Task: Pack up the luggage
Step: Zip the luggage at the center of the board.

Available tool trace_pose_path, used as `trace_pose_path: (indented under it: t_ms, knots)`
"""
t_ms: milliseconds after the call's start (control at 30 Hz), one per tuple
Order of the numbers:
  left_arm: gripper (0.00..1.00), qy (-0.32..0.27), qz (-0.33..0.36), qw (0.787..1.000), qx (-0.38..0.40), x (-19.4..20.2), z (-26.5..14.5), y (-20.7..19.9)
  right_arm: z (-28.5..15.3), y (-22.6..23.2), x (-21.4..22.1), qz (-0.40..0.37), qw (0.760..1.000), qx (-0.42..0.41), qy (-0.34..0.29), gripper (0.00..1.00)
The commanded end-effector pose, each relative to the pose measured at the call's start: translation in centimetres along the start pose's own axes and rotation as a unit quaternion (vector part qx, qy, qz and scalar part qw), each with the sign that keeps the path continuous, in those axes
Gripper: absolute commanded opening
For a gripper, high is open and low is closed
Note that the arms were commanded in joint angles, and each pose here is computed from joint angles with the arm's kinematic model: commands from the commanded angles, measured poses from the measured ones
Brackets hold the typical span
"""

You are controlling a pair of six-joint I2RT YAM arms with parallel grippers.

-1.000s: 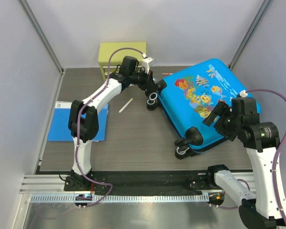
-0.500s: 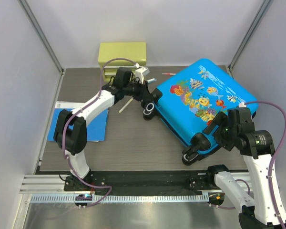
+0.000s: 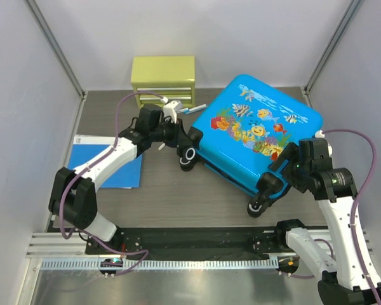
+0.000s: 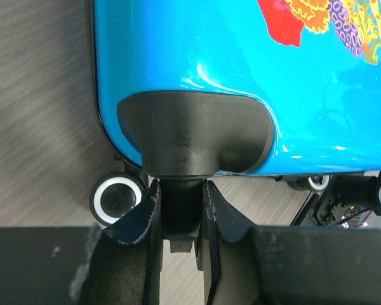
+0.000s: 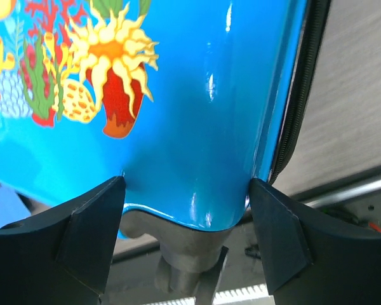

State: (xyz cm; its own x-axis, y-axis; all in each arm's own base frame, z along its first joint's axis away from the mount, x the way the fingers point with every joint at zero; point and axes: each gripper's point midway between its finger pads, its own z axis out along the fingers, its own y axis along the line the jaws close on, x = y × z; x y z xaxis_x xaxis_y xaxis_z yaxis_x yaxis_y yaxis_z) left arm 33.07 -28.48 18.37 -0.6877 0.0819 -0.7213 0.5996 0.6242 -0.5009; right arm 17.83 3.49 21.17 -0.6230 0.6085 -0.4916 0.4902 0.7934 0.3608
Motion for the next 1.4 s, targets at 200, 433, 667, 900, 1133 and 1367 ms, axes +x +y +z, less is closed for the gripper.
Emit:
trace_pose_path:
  t_ms: [200, 433, 667, 900, 1133, 1367]
  knots:
    - [0.0, 0.059, -0.009, 0.997, 0.047, 3.9, 0.5, -7.1, 7.6, 2.1, -5.9, -0.1, 0.992, 0.06, -0.042, 0.84]
    - [0.0, 0.062, 0.0, 0.994, 0.085, 4.6, 1.5, -11.4, 7.3, 3.5, -10.9, -0.122, 0.984, 0.094, -0.086, 0.85]
    - [0.0, 0.08, 0.017, 0.986, 0.145, 5.4, 3.5, -16.8, 2.2, 5.7, -16.1, -0.134, 0.977, 0.1, -0.131, 0.89]
    - [0.0, 0.071, 0.016, 0.981, 0.18, 4.1, 4.8, -20.1, -0.7, 8.3, -13.1, -0.124, 0.99, 0.003, -0.069, 0.87]
    - [0.42, 0.026, 0.003, 0.991, 0.129, 1.7, 3.6, -18.2, -0.5, 11.2, -4.1, -0.171, 0.981, -0.089, 0.021, 0.83]
    - [0.72, 0.007, -0.01, 0.998, 0.06, 1.5, -0.1, -13.2, -2.1, 11.2, -1.0, -0.194, 0.975, -0.099, 0.042, 0.83]
